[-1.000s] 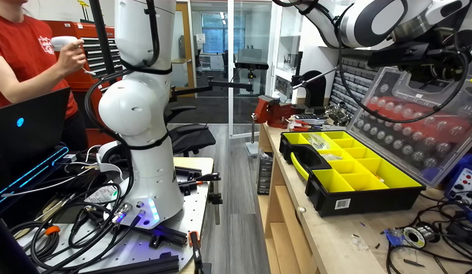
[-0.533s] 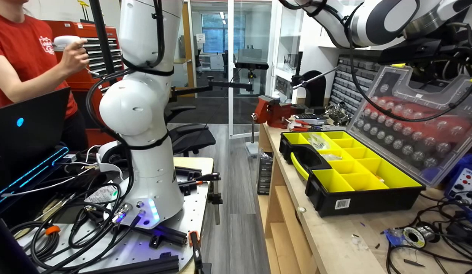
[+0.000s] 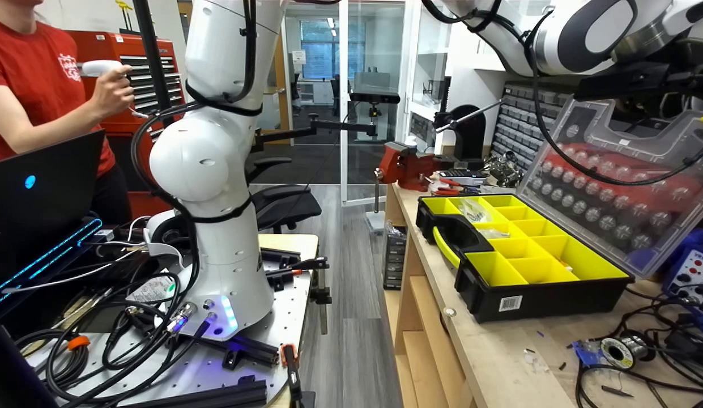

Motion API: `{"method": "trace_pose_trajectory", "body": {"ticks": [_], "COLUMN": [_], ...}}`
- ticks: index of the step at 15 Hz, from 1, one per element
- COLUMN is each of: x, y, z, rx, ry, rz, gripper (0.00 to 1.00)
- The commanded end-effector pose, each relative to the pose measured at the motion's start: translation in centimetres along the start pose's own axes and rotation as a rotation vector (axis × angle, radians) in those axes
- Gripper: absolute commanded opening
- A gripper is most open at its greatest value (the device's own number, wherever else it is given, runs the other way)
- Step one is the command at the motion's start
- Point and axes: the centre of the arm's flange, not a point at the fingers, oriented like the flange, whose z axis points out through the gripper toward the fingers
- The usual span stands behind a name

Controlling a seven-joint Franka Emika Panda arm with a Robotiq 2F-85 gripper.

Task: Close the lid on the black and yellow case

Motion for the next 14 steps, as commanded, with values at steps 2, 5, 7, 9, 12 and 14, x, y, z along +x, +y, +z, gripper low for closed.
{"method": "trace_pose_trajectory", "body": {"ticks": [2, 5, 7, 9, 12, 14], "x": [0.5, 0.7, 1.0, 1.5, 2.3, 2.7], "y": [-0.3, -0.2, -0.1, 0.0, 0.1, 0.5], "z": [1.1, 2.0, 2.5, 2.9, 3.1, 3.5], "rx": [-0.019, -0.021, -0.025, -0.027, -0.036, -0.049], "ry": [0.016, 0.015, 0.02, 0.025, 0.045, 0.053], "rz": [0.006, 0.007, 0.009, 0.009, 0.012, 0.01], "gripper": [1.0, 1.0, 1.0, 1.0, 1.0, 1.0]}}
